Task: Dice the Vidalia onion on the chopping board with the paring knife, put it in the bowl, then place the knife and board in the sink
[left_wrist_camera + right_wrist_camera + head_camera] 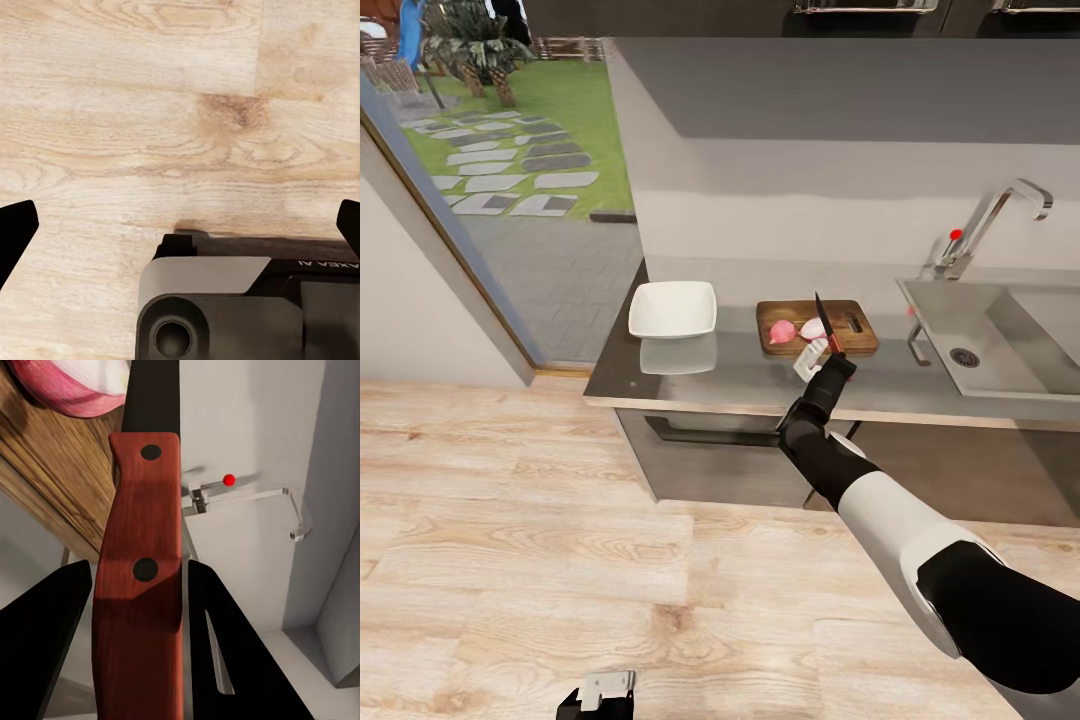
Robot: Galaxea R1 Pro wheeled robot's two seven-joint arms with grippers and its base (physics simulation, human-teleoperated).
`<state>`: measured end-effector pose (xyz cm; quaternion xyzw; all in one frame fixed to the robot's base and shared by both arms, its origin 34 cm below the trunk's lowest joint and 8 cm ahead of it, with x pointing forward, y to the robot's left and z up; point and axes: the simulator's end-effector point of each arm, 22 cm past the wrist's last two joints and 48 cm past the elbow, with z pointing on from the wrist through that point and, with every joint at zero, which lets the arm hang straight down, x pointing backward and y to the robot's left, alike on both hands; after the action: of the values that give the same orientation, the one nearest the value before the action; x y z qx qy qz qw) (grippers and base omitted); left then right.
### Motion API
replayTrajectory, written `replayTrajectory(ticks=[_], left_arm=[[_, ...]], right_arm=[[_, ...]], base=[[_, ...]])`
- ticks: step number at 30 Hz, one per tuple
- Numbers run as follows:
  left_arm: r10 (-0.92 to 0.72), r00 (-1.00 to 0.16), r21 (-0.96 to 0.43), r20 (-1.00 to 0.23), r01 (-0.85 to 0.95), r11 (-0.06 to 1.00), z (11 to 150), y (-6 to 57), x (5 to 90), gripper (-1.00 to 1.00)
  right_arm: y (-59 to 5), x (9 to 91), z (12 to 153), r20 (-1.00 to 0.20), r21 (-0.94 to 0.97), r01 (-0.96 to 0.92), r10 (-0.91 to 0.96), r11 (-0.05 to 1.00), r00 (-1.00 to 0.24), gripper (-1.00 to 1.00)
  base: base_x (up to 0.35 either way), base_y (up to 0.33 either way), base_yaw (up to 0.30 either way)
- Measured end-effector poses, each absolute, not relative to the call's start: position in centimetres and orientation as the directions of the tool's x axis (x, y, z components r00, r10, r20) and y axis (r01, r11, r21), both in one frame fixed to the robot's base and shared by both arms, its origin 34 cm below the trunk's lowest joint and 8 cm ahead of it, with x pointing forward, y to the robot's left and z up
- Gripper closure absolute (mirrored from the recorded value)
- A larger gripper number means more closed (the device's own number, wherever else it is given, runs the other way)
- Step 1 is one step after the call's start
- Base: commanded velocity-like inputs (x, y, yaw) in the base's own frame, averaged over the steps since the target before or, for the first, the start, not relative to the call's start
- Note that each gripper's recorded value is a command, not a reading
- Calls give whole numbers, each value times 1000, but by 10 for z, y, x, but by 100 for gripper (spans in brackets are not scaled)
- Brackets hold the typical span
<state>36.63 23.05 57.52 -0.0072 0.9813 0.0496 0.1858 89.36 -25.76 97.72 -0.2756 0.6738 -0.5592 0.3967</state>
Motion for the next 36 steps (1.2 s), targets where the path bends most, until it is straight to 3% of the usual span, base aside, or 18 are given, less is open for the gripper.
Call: replayTrajectory(ticks=[36], left_arm=[[4,-931,95,-365,-32,995,575,230,366,-100]], right_arm=[[-256,893,977,-227,-972,71,-815,225,-533,100]], base=[[0,0,0]])
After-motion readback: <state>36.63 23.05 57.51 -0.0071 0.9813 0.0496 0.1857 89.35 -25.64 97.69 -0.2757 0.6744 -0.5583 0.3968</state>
